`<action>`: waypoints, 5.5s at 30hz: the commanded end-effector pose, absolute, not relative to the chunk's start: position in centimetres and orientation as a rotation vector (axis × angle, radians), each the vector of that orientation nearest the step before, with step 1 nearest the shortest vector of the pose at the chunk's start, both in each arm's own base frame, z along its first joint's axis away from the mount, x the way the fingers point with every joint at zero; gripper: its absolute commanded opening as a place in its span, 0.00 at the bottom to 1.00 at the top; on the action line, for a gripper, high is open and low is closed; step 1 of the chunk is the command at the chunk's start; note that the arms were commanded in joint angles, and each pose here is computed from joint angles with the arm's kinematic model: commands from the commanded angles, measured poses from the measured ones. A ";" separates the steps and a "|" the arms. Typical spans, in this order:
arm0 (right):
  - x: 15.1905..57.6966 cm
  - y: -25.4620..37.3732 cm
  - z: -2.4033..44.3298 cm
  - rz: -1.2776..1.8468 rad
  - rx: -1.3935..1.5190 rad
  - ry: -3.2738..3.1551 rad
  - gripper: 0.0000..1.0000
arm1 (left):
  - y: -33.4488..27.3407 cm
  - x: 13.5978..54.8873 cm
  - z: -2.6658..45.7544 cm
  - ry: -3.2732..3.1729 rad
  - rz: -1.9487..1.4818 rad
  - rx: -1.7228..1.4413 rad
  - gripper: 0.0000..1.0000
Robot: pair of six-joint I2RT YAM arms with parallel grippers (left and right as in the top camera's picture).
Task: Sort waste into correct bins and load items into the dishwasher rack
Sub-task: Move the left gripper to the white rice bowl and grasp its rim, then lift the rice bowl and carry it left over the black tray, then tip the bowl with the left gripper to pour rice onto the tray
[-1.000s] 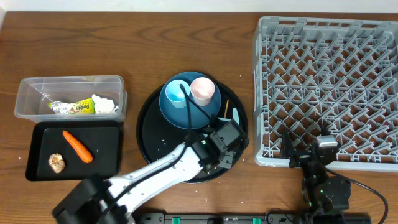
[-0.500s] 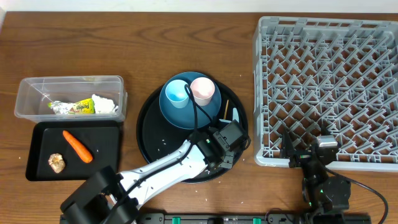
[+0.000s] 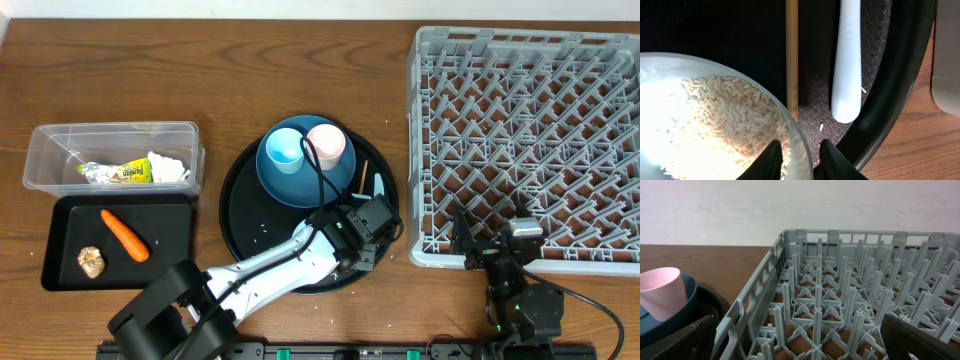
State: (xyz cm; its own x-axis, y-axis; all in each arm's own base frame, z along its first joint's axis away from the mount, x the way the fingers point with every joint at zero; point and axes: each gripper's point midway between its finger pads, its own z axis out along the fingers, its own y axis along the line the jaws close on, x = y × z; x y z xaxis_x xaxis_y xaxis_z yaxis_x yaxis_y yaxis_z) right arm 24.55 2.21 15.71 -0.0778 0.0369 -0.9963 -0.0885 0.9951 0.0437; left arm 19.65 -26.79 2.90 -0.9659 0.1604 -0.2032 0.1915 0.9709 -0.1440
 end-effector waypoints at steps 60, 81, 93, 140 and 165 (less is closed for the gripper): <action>24.5 2.3 15.7 0.101 -0.049 1.644 0.99 | -22.2 20.3 4.6 2.928 -0.079 0.275 0.06; 24.5 2.3 15.7 0.101 -0.049 1.644 0.99 | -15.4 21.9 8.7 2.912 -0.020 0.185 0.06; 24.5 2.3 15.7 0.101 -0.049 1.644 0.99 | -7.7 24.1 14.8 2.721 -0.071 -0.073 0.06; 24.5 2.3 15.7 0.101 -0.049 1.644 0.99 | 14.2 26.2 21.2 1.791 -1.200 -0.825 0.07; 24.5 2.3 15.7 0.101 -0.049 1.644 0.99 | 15.4 23.5 21.8 1.554 -1.322 -0.913 0.06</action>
State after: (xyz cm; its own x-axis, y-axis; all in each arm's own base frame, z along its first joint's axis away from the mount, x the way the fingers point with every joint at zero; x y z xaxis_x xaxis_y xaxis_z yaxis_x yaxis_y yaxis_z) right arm 24.55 2.21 15.71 -0.0778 0.0369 -0.9963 -0.0885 0.9951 0.0437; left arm 23.88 15.42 21.04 -0.3754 -0.9150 -0.1477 -0.0322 0.1721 -0.9846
